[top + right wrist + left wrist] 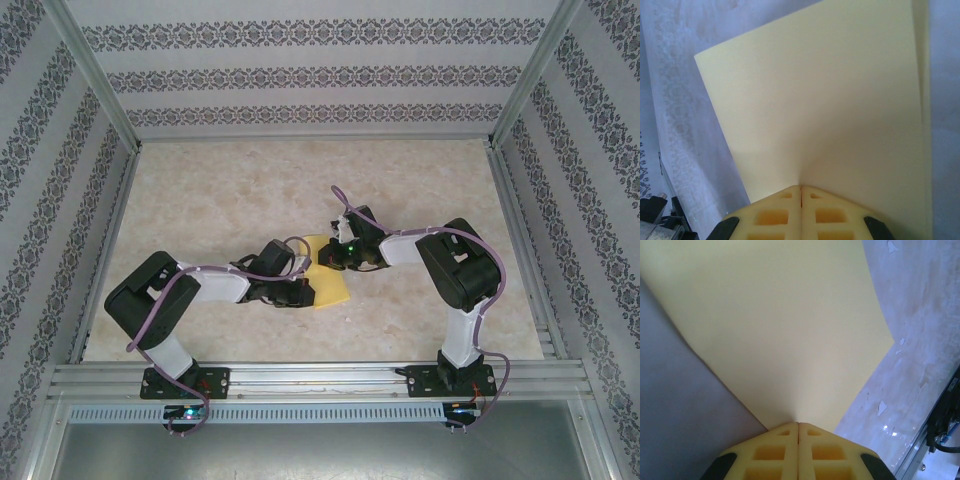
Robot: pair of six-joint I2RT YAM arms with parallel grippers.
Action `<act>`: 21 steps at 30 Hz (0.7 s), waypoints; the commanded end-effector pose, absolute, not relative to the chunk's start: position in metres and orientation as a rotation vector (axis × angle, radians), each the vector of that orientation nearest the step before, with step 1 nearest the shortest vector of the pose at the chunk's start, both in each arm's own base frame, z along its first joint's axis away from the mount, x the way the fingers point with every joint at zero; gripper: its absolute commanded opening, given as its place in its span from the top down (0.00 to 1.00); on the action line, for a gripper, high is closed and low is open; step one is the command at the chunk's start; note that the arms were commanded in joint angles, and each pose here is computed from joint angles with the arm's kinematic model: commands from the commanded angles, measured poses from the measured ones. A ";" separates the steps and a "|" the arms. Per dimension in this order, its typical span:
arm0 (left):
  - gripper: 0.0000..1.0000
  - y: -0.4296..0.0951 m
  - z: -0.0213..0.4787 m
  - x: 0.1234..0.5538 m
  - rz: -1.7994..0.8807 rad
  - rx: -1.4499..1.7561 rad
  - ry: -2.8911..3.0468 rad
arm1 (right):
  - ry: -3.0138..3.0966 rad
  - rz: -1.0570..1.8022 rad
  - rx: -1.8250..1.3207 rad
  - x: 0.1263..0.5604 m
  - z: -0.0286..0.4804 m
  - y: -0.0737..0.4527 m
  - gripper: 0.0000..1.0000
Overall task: Fold a paper plane with a square sheet of paper (fold left side to right side)
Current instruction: First fold the square sheet of paper in half at the center of the table.
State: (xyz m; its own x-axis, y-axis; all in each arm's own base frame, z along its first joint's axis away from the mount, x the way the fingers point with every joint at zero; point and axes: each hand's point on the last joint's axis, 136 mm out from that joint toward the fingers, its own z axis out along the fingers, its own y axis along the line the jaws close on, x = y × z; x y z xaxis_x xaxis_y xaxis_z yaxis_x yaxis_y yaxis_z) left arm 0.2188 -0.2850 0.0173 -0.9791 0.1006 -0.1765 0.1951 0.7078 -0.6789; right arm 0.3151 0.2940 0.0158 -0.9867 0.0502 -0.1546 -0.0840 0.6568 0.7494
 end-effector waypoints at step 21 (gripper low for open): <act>0.93 -0.288 0.014 0.179 -1.114 0.259 2.887 | 2.898 0.988 0.126 0.292 -0.040 0.257 1.00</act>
